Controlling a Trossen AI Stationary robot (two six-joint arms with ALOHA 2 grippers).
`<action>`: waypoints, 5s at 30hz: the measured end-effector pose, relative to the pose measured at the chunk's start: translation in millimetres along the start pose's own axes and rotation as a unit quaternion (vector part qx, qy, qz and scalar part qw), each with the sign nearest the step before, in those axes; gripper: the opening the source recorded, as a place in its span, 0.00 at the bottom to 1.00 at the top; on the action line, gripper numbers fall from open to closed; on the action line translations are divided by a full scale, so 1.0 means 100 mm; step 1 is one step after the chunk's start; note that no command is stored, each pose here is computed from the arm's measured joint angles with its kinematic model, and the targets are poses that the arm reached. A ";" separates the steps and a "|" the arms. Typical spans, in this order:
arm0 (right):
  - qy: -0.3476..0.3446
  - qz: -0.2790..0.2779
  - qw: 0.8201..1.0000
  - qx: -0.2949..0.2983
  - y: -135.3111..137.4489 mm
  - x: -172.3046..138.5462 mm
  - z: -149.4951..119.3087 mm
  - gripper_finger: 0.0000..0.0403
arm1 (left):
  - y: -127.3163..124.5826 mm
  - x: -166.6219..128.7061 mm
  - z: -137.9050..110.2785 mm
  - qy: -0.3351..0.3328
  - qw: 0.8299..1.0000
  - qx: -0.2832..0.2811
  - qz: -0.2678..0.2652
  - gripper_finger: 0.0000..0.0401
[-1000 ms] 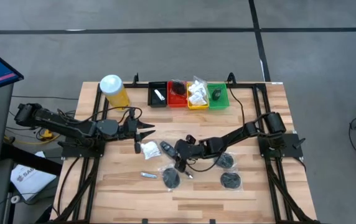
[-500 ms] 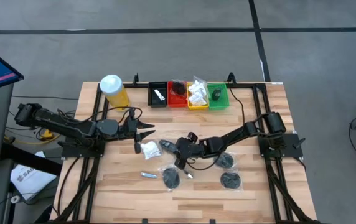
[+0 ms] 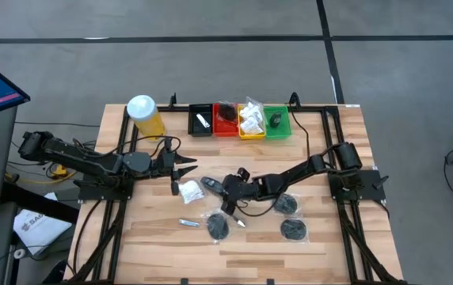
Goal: Pick & Place Travel size toiletries
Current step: Put the deodorant into the green bin
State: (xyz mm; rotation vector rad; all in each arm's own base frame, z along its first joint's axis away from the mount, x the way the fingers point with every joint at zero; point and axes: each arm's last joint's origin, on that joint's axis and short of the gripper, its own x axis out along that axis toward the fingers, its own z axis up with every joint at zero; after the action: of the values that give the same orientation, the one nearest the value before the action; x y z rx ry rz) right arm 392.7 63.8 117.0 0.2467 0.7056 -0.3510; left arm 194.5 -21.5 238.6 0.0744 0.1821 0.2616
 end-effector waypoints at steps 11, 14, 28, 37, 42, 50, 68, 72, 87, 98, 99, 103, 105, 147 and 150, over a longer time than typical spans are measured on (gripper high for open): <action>0.001 -0.014 1.000 0.008 -0.11 0.04 0.05 0.46 | 0.00 0.00 0.00 0.000 1.000 0.000 0.000 0.21; -0.001 -0.015 1.000 0.000 -0.12 0.05 0.06 0.46 | 0.00 0.00 0.00 -0.001 1.000 0.000 0.000 0.21; 0.010 -0.030 0.999 0.009 -0.22 0.08 0.07 0.17 | 0.00 0.00 0.00 -0.001 1.000 0.000 0.000 0.21; 0.018 -0.022 0.999 -0.014 -0.21 0.07 0.06 0.13 | -0.02 0.03 -0.03 0.011 1.000 -0.005 0.000 0.21; 0.027 0.009 1.000 -0.012 -0.19 0.07 0.06 0.28 | -0.08 0.16 -0.18 0.053 0.999 0.013 -0.001 0.21; 0.030 0.009 0.999 -0.026 -0.20 0.07 0.06 0.53 | -0.14 0.33 -0.38 0.108 0.992 0.055 -0.047 0.29; 0.031 0.009 0.999 -0.026 -0.20 0.07 0.06 0.62 | -0.05 0.67 -0.85 0.207 0.975 0.067 -0.040 0.69; 0.029 0.010 0.999 -0.026 -0.19 0.07 0.06 0.62 | 0.02 0.72 -0.88 0.209 0.974 0.065 -0.058 0.68; 0.026 0.012 0.999 -0.025 -0.19 0.07 0.07 0.62 | 0.22 0.86 -1.15 0.259 0.960 0.053 -0.091 0.67; 0.024 0.012 0.999 -0.024 -0.19 0.07 0.07 0.62 | 0.24 0.94 -1.33 0.278 0.954 0.043 -0.104 0.67; 0.024 0.012 0.999 -0.024 -0.19 0.07 0.07 0.62 | 0.23 0.95 -1.33 0.276 0.954 0.042 -0.105 0.66; 0.024 0.012 0.999 -0.024 -0.19 0.07 0.07 0.62 | 0.22 0.96 -1.35 0.272 0.955 0.039 -0.115 0.58; 0.024 0.012 0.999 -0.024 -0.19 0.07 0.07 0.62 | 0.23 0.97 -1.35 0.270 0.955 0.040 -0.116 0.51; 0.002 0.042 0.996 -0.073 -0.16 0.07 0.36 0.62 | 0.05 0.89 -1.18 0.237 0.958 0.050 -0.151 0.47; -0.012 0.044 0.996 -0.082 -0.15 0.06 0.45 0.62 | 0.03 0.89 -1.18 0.236 0.958 0.051 -0.154 0.47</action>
State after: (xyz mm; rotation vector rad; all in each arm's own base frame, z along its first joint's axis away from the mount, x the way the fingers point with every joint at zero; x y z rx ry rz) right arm 418.0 33.5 144.5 0.1179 0.6939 -0.2100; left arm 255.7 10.6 108.5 0.0845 0.6778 -0.0470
